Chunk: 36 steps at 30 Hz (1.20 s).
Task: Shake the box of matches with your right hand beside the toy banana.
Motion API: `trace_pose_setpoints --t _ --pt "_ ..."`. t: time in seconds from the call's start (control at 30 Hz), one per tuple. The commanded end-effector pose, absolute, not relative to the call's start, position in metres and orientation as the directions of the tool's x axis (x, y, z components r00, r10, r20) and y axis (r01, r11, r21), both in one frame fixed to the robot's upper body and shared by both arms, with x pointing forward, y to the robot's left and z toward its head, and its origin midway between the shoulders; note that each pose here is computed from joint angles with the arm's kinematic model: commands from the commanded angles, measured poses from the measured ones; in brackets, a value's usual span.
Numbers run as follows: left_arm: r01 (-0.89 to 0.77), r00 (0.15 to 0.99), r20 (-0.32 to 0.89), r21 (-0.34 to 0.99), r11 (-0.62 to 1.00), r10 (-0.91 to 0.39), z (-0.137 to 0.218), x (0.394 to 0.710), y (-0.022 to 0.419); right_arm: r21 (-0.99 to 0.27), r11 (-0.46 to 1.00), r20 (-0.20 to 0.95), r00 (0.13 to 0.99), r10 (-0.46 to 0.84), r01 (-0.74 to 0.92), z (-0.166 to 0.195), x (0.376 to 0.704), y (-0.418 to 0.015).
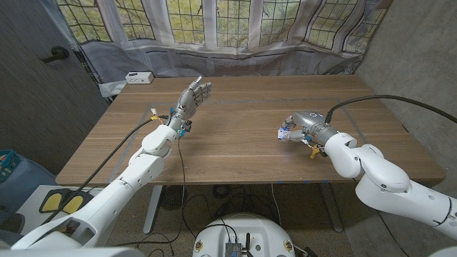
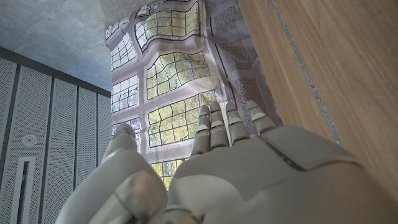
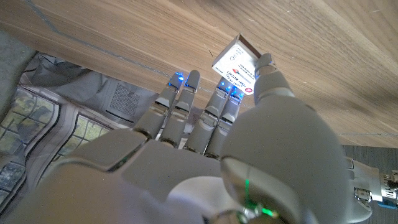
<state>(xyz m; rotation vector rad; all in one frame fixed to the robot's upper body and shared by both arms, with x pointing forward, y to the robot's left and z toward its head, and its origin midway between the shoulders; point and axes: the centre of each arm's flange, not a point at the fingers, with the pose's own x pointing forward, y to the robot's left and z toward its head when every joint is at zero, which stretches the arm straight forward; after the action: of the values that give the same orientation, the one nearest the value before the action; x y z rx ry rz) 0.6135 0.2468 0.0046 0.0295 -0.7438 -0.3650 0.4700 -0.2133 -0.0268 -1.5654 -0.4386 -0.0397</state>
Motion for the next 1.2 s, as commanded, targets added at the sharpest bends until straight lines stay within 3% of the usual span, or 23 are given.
trace_pose_setpoints --t 0.03,1.2 --pt "0.315 0.673 0.657 0.161 0.935 -0.34 0.008 0.615 0.247 -0.965 -0.026 0.248 0.942 0.225 0.26 -0.038 0.477 -0.213" --pt "0.324 0.667 0.665 0.149 0.934 -0.337 0.008 0.614 0.24 -0.982 -0.084 0.149 0.969 0.199 0.168 -0.064 0.498 -0.21"
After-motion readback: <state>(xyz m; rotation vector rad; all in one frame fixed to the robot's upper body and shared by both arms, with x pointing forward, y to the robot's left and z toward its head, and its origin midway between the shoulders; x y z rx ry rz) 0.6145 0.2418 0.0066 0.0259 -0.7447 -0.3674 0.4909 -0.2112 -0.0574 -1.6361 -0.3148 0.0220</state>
